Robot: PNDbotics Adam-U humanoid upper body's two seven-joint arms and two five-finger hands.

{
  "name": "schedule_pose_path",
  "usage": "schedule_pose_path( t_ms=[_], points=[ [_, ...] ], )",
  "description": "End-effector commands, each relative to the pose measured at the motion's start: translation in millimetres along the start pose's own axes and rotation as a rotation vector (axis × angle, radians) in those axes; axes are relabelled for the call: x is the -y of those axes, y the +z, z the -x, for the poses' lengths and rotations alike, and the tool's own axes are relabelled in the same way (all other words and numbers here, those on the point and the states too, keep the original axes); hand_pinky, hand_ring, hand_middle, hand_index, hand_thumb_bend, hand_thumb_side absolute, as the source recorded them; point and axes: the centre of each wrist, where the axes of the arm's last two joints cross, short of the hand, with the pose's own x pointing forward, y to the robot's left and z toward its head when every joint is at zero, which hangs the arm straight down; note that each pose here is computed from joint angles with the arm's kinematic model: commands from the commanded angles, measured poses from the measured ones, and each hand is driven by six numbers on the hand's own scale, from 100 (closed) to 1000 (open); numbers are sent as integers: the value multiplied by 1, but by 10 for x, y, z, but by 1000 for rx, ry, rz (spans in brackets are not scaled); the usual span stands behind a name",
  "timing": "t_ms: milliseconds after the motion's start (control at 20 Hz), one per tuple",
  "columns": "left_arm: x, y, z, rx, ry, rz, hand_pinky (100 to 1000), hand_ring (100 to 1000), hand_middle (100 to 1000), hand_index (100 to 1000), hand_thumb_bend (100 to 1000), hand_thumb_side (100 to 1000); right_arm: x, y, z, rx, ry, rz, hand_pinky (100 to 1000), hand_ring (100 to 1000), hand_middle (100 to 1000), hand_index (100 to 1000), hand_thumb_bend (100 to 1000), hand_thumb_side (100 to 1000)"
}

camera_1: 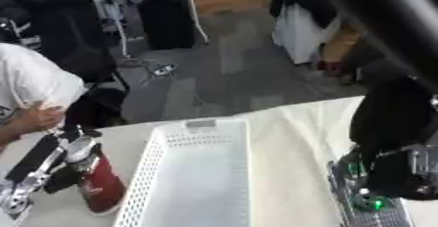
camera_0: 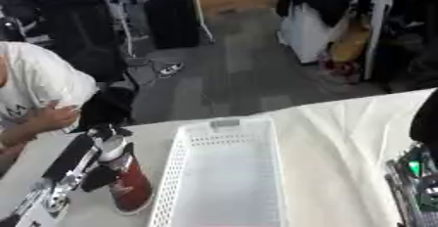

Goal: Pick up objects on the table and place them in the box.

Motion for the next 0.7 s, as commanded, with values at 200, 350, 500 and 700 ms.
schedule_pose_path(
  t_ms=[200,350,500,700],
  points=[
    [-249,-32,64,8,-56,-43,100,100,195,336,100,643,-18,-75,-13,42,-21,21,247,352,371,455,100,1000],
    [-372,-75,49,17,-74,-52,100,100,193,331,100,643,-12,-71,-13,40,-20,17,247,352,371,455,100,1000],
    [-467,-106,23,27,-85,-61,100,100,192,327,100,644,-8,-68,-13,39,-19,15,247,352,371,455,100,1000],
    [-568,-142,-14,42,-88,-79,100,100,191,321,100,641,-3,-64,-13,37,-18,12,246,352,371,455,100,1000]
  ],
)
